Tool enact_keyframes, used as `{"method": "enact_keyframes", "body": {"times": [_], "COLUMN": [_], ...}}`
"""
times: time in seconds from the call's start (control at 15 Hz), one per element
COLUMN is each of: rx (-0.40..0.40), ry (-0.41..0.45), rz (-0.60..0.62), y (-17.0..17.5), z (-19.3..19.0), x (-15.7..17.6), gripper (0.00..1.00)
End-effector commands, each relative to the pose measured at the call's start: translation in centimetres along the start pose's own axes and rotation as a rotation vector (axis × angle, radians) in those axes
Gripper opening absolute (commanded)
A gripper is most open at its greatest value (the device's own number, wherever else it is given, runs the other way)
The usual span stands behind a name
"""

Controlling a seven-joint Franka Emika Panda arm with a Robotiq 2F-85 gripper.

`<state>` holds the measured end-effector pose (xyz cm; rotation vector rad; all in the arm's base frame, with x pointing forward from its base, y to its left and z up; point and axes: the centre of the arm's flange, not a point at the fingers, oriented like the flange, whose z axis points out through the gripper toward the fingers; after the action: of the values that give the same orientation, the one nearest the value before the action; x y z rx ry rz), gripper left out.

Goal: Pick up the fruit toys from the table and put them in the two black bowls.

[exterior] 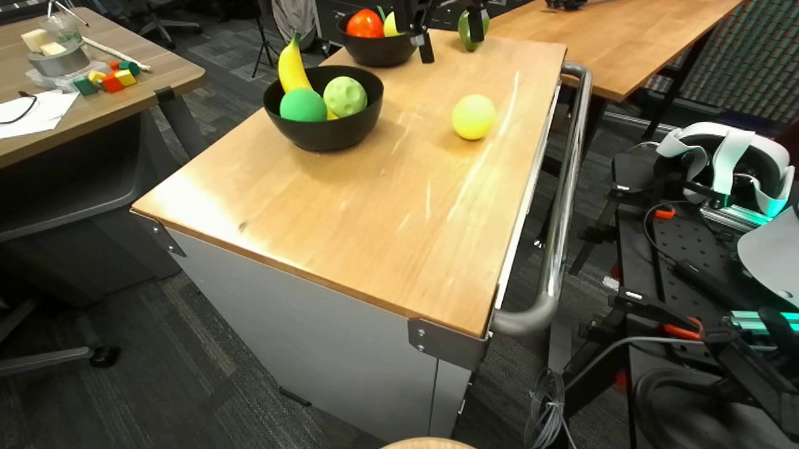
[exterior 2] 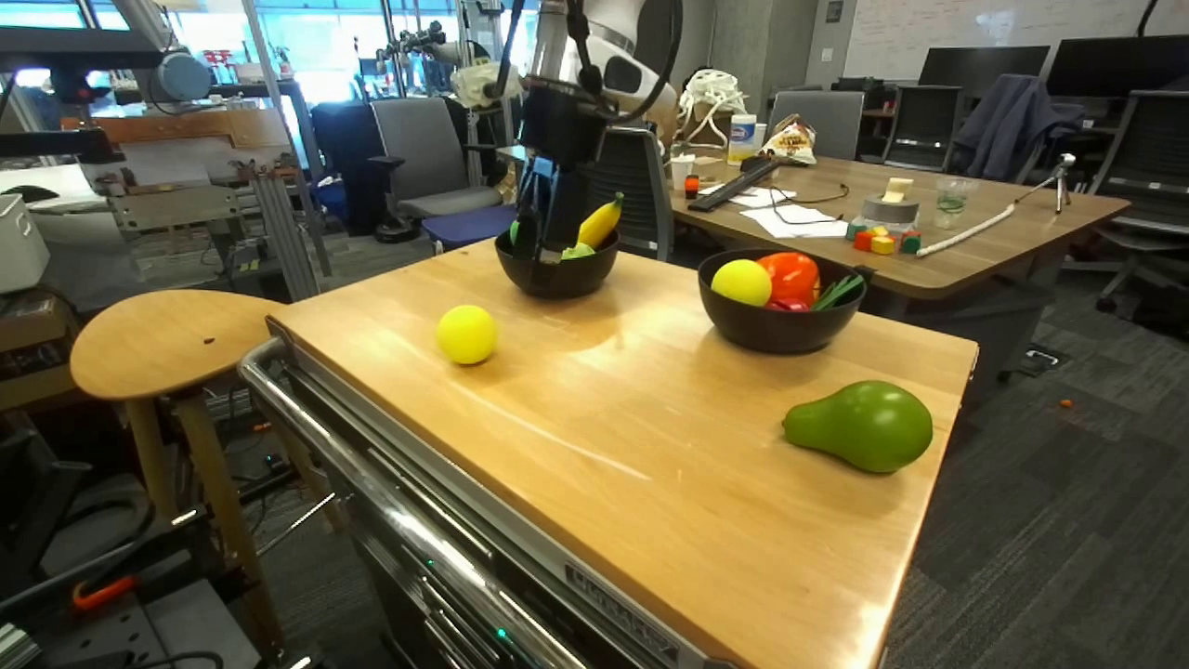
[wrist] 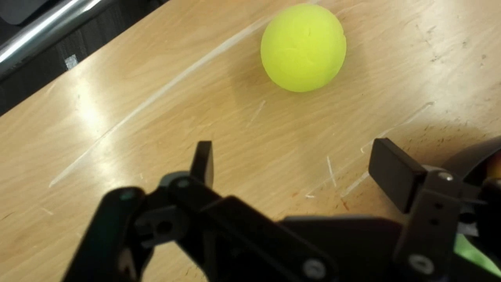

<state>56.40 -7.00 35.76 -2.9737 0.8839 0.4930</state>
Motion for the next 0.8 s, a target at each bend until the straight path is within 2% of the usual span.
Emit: {"method": "enact_keyframes", "body": {"times": [0.0,0.4,0.73], "rx": [0.008,-0.010,-0.028], "ry": [-0.008,-0.042,-0.031], "rz": [-0.001,-0.027,-0.063], "y": [-0.9,-1.3,-1.8], "z": [2.4,5.8,8.6], "x": [-0.4,-2.3,-3.8], "gripper": [1.00,1.00,1.00]}}
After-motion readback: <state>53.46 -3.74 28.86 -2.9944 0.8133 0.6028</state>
